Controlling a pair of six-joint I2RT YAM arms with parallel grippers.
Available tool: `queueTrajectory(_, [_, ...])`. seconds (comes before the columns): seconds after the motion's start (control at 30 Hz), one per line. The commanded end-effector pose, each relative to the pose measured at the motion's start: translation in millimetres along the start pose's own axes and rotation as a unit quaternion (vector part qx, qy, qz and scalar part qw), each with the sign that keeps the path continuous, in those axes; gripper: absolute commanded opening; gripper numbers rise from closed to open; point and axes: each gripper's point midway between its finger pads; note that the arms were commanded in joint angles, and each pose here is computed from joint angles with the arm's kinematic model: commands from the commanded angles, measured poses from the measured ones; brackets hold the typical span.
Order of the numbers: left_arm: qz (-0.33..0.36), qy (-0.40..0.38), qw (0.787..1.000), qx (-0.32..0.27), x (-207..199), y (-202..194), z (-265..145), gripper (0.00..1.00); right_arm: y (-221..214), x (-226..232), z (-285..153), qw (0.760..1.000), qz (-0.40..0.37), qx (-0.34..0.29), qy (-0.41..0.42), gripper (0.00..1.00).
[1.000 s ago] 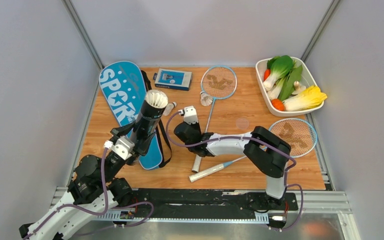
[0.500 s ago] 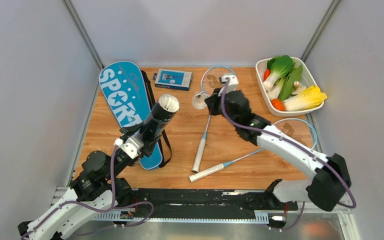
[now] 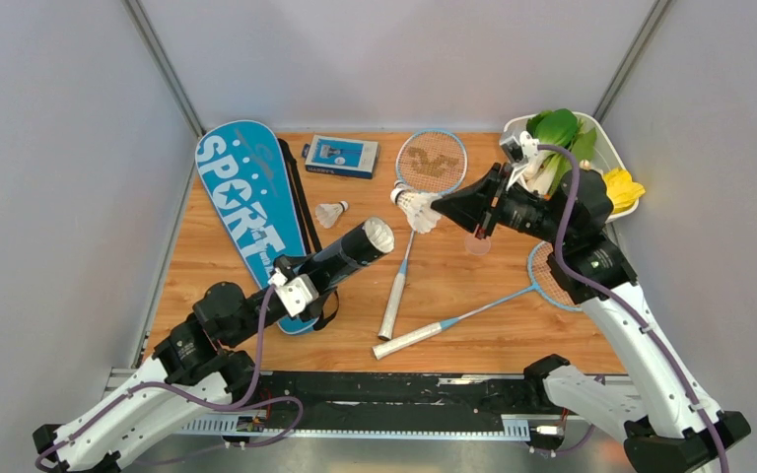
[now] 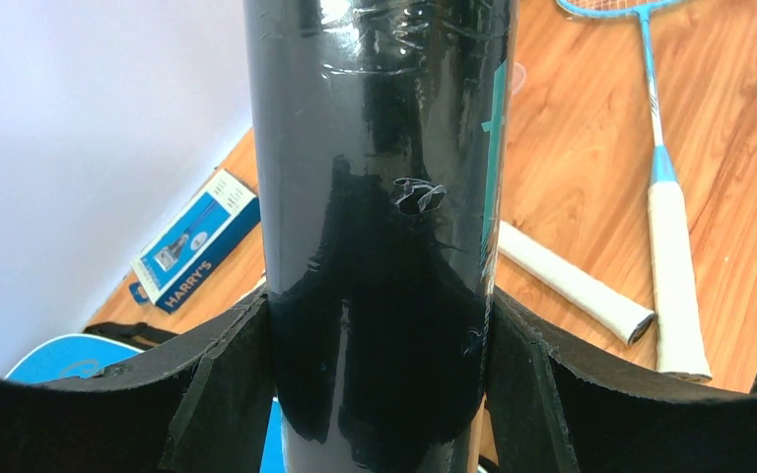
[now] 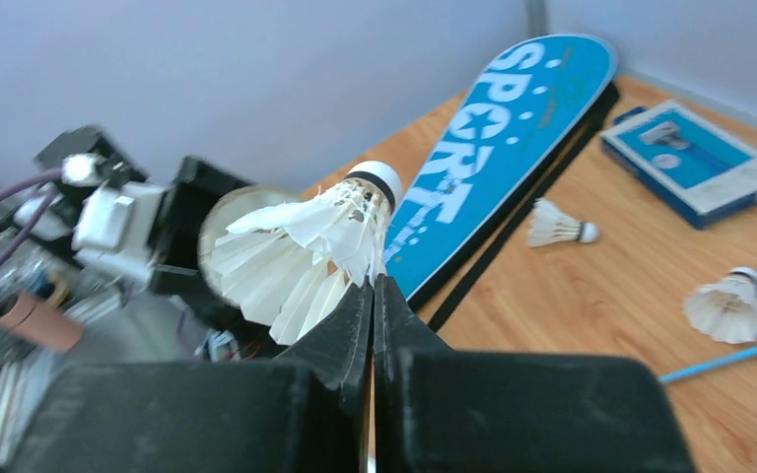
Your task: Pack up the badminton gear
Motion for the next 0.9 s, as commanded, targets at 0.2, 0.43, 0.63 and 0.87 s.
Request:
queueTrajectory(0.2, [0.072,-0.029,0.996,-0.04,0,34,-8,0.56,-7,77,-39,0.983,0.004,0.056,0.174,0.0])
queueTrajectory(0.43, [0.095,-0.048,0.994,-0.032,-5,30,-5,0.56,-30,78,-40,0.977,0.028,0.082,0.195,0.0])
queueTrajectory(0.63, [0.1,-0.068,0.992,-0.029,-11,31,0,0.56,-45,76,-32,0.972,0.059,0.105,0.2,0.0])
queueTrajectory(0.87, [0.104,-0.076,0.991,-0.032,-15,29,5,0.55,-64,73,-11,0.971,0.084,0.133,0.182,0.0])
Point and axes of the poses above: each gripper's point midway between its finger pads, its own z axis out along the fingers, its own x axis along the line the jaws close on, y = z × x, and after that the axes turned 8 degrees about -z, right-handed
